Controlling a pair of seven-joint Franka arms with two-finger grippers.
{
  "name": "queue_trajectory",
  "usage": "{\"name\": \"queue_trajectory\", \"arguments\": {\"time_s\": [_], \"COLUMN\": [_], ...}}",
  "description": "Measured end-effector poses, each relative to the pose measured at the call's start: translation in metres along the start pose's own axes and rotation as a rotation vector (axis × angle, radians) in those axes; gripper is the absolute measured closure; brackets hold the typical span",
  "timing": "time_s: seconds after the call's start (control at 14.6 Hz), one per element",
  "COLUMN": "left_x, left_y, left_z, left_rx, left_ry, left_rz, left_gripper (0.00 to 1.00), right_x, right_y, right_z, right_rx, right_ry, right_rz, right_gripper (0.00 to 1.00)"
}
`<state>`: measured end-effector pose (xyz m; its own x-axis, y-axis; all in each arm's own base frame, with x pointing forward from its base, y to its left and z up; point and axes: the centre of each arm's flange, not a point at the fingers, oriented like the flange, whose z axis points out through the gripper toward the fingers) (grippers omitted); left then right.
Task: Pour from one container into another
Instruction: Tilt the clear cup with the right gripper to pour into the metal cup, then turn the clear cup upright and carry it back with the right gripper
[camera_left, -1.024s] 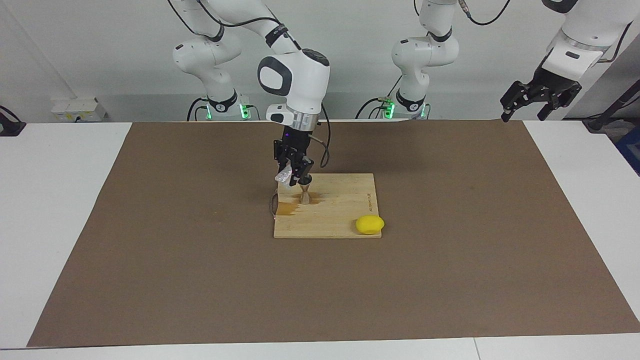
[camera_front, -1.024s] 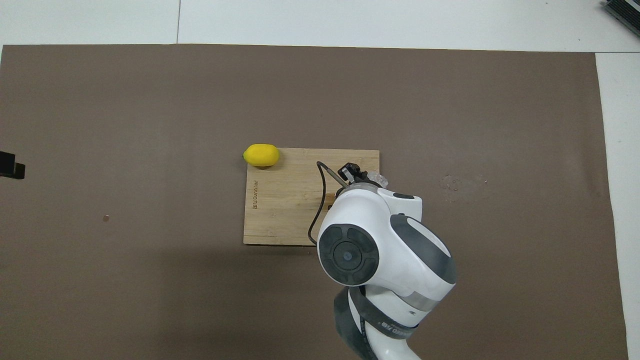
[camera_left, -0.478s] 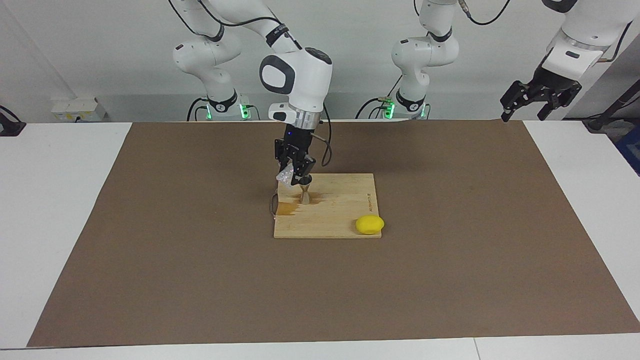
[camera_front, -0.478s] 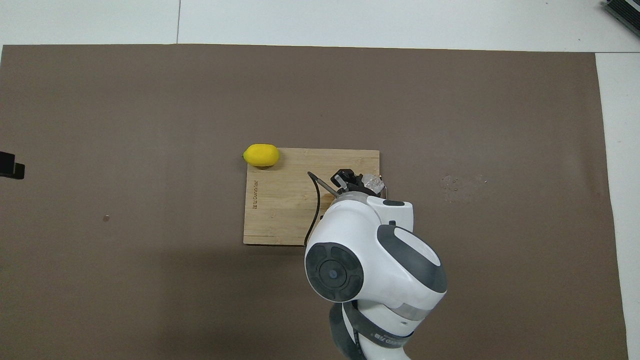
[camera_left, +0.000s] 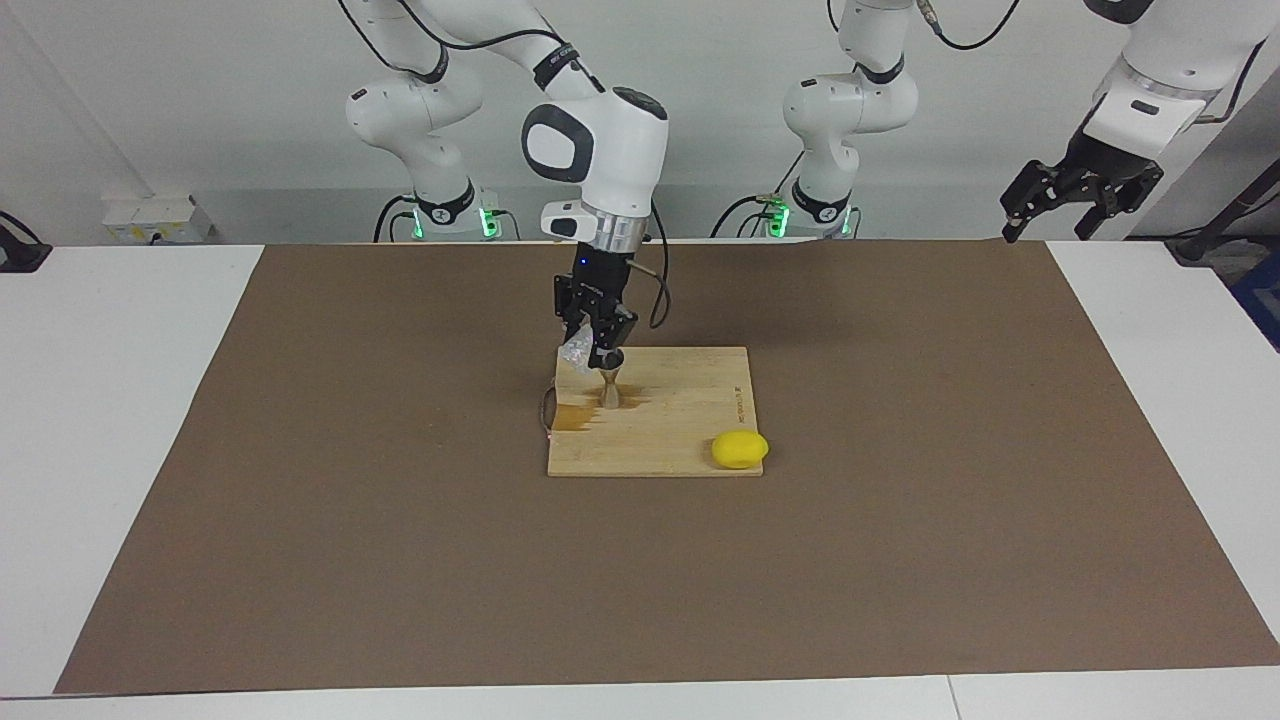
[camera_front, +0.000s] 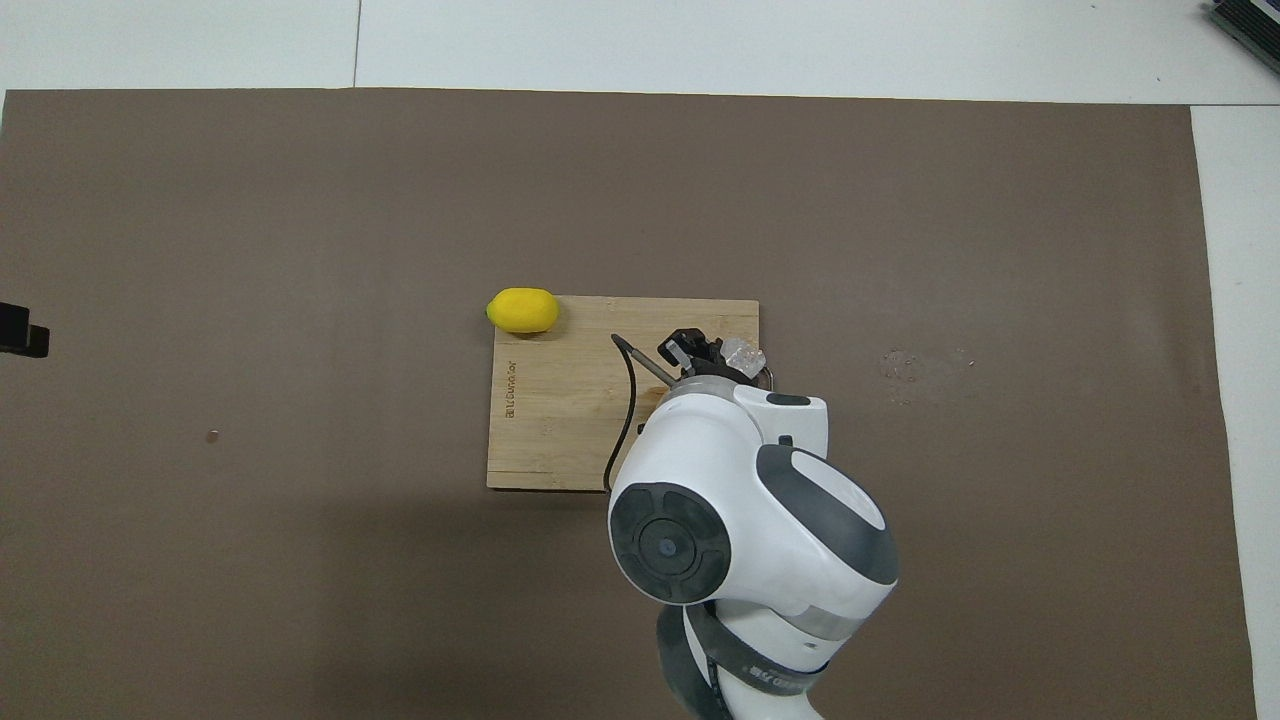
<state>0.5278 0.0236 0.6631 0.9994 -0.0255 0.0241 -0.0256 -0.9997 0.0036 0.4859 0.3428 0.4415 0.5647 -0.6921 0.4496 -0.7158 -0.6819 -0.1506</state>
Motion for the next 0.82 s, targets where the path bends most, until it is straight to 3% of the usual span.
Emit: {"name": "queue_trajectory", "arguments": {"time_s": [0.27, 0.82], "left_x": [0.003, 0.017], "left_y": [-0.001, 0.003], "left_z": [0.0, 0.017], "left_rx": [0.001, 0.0], "left_ry": [0.023, -0.014], "left_rz": [-0.016, -0.008], "left_gripper": [0.0, 0.0], "right_x": [0.007, 0.039], "right_y": [-0.004, -0.006], "right_z": [-0.004, 0.005], "right_rx": [-0.004, -0.035], "right_ry": [-0.068, -0.184], "right_rz": [0.07, 0.225], "right_gripper": [0.5, 0.5]}}
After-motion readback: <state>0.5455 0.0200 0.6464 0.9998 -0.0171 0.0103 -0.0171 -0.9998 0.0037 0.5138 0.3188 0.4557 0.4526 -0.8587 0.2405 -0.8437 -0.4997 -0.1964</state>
